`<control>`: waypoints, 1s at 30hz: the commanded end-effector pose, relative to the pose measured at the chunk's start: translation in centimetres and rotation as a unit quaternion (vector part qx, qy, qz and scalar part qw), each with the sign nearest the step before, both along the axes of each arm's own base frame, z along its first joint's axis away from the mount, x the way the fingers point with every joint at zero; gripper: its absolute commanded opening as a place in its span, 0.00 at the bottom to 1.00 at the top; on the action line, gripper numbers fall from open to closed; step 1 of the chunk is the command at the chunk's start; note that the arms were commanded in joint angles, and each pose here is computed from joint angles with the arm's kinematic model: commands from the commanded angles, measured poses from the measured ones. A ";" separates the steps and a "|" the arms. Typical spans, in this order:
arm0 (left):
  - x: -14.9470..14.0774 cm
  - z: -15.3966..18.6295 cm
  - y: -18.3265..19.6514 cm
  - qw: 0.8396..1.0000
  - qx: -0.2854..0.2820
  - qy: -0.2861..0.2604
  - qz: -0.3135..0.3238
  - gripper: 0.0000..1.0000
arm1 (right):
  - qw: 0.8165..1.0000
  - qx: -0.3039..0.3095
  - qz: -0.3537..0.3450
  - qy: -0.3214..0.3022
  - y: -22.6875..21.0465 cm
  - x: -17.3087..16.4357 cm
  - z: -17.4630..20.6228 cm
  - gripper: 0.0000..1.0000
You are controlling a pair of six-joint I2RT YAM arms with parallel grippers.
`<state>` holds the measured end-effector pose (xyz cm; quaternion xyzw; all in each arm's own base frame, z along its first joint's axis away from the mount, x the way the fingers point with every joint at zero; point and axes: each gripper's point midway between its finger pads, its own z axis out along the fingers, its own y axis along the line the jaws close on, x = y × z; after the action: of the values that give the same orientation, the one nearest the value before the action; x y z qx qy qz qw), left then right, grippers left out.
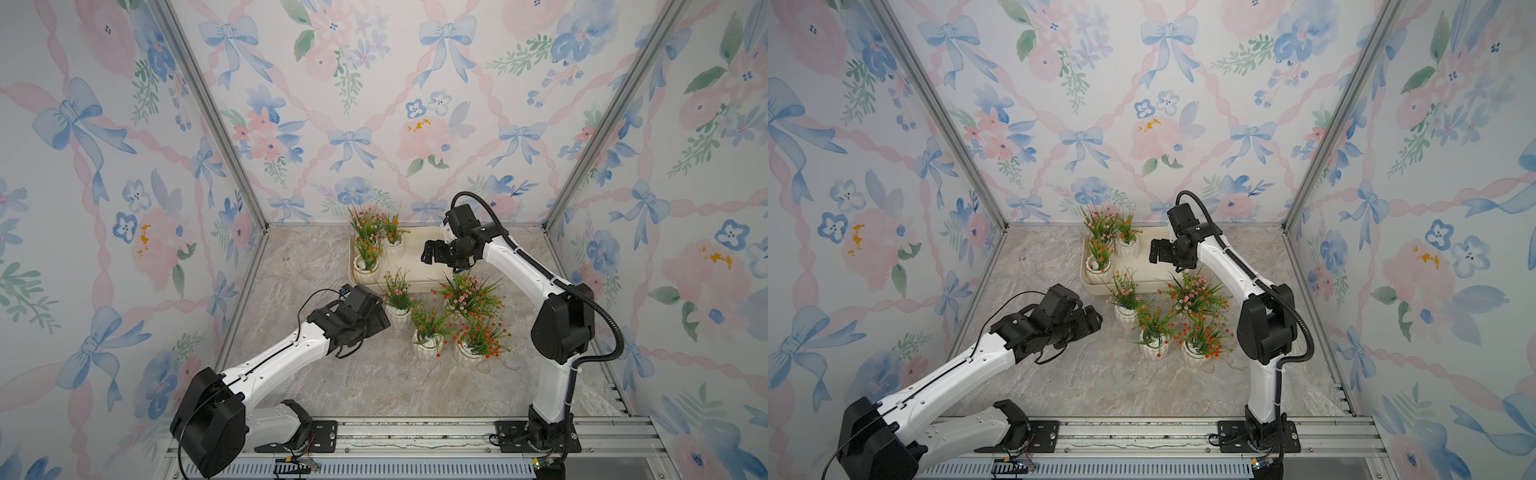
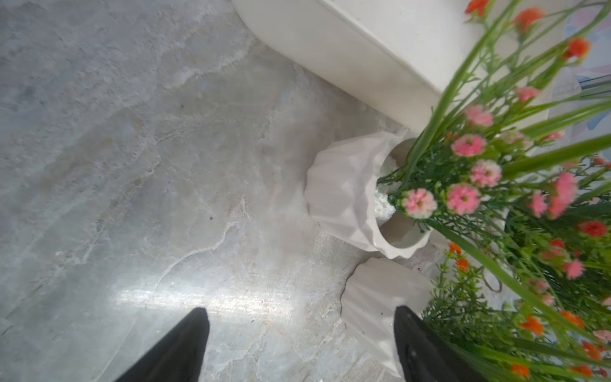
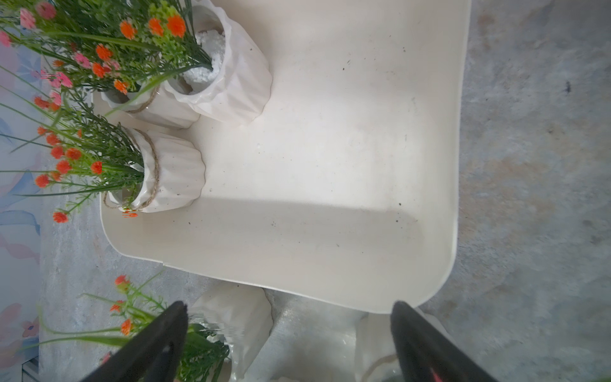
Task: Put the potted gypsophila into the storage box
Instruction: Pick up the baby's breath potted plant from the center of the board.
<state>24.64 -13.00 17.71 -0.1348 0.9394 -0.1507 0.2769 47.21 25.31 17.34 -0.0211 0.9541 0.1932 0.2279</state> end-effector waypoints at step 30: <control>4.9 -7.3 -8.8 0.996 -0.037 0.066 0.046 0.80 | 0.998 -0.007 -0.059 0.027 -8.5 -0.8 -2.8 0.97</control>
<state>29.09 -21.45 10.62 -0.1974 0.9414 -0.1721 0.2125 46.68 17.56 14.69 0.0396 0.9615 0.1686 0.2131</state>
